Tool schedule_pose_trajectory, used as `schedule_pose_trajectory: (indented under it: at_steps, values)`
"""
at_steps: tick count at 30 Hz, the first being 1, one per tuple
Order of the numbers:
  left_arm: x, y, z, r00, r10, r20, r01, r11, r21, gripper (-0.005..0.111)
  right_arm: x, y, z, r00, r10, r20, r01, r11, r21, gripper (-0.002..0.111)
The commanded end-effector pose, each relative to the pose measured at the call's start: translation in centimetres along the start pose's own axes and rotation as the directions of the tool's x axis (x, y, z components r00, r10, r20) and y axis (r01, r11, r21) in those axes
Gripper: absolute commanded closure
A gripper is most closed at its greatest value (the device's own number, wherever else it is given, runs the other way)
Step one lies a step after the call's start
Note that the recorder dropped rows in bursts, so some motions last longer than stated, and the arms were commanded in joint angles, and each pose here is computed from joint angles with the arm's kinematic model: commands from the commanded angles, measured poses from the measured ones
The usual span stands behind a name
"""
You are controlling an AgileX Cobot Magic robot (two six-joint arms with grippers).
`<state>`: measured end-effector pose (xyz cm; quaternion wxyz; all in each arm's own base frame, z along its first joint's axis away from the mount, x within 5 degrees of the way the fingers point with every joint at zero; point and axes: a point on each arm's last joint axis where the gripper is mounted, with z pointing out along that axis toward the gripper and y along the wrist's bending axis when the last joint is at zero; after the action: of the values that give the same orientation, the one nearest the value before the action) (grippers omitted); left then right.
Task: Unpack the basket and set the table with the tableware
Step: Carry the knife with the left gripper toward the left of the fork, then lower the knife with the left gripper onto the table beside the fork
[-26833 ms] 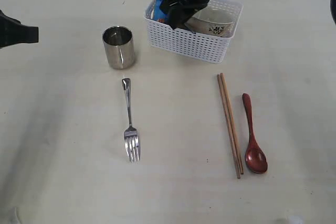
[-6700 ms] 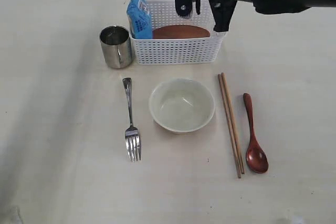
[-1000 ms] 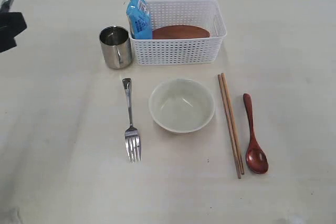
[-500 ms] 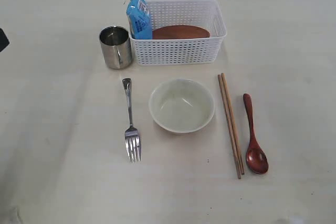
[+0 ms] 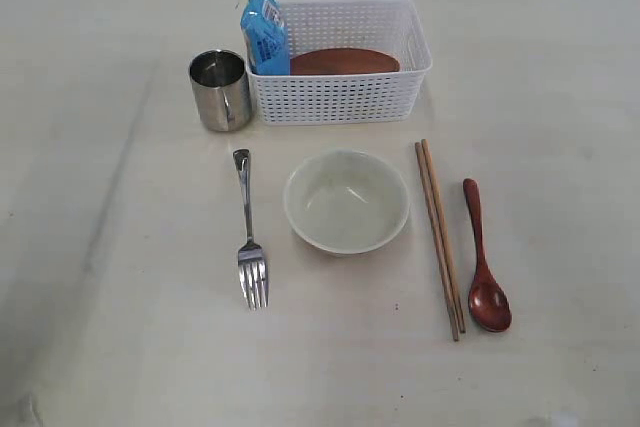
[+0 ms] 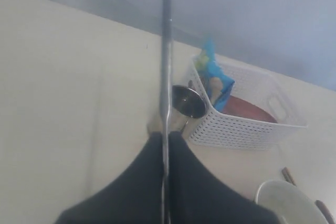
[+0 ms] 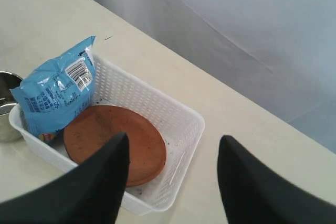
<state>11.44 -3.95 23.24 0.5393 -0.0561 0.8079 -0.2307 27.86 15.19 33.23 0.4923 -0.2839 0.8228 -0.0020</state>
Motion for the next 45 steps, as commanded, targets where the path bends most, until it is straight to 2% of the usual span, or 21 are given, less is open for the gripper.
schedule_pose_trajectory:
  at_steps: [1,4,7,11,17,20,24,26,29,32,35,40,45]
  values:
    - [1.3,-0.2,0.0,0.998,-0.057,0.037,0.054,0.995,0.082,0.107,-0.1,-0.2,-0.2,1.0,0.012,0.011,-0.012,1.0,0.004,0.059]
    - [2.1,-0.5,-0.1,0.995,-0.092,0.027,0.087,0.986,0.139,0.107,-0.1,-0.2,-0.2,1.0,0.012,0.011,-0.012,1.0,0.004,0.059]
    - [2.6,-0.4,-0.1,0.99,-0.138,0.019,0.133,0.979,0.157,0.107,-0.1,-0.2,-0.2,1.0,0.018,0.011,-0.018,1.0,0.004,0.059]
    - [3.7,0.5,-0.2,0.963,-0.264,0.048,0.253,0.953,0.167,0.107,-0.1,-0.2,-0.2,1.0,0.018,0.011,-0.018,1.0,0.004,0.059]
    - [3.9,0.1,-0.3,0.962,-0.27,0.036,0.256,0.94,0.226,0.107,-0.1,-0.2,-0.2,1.0,0.018,0.011,-0.018,1.0,0.004,0.059]
    - [3.5,-0.2,0.4,0.965,-0.261,0.025,0.25,0.944,0.214,0.107,-0.1,-0.2,-0.2,1.0,0.018,0.011,-0.018,1.0,0.004,0.059]
    - [2.4,-1.8,3.9,0.975,-0.214,-0.053,0.22,0.96,0.172,0.107,-0.1,-0.2,-0.2,1.0,0.018,0.011,-0.018,1.0,0.004,0.059]
    - [3.6,-2.0,6.3,0.963,-0.241,-0.119,0.258,0.951,0.167,0.107,-0.1,-0.2,-0.2,1.0,0.018,0.011,-0.018,1.0,0.004,0.059]
    - [5.0,-2.5,7.8,0.952,-0.248,-0.181,0.286,0.93,0.232,0.107,-0.1,-0.2,-0.2,1.0,0.018,0.011,-0.018,1.0,0.004,0.059]
    - [6.8,-2.5,9.1,0.931,-0.272,-0.243,0.327,0.919,0.22,0.107,-0.1,-0.2,-0.2,1.0,0.018,0.011,-0.018,1.0,0.004,0.059]
    - [7.6,-2.9,9.4,0.92,-0.295,-0.257,0.352,0.911,0.214,0.107,-0.1,-0.2,-0.2,1.0,0.018,0.011,-0.018,1.0,0.004,0.059]
    - [8.8,-2.8,9.8,0.911,-0.334,-0.241,0.371,0.92,0.128,0.107,-0.1,-0.2,-0.2,1.0,0.018,0.011,-0.018,1.0,0.004,0.059]
    - [10.0,-3.2,9.7,0.909,-0.317,-0.271,0.35,0.933,0.084,0.107,-0.1,-0.2,-0.2,1.0,0.018,0.011,-0.018,1.0,0.004,0.059]
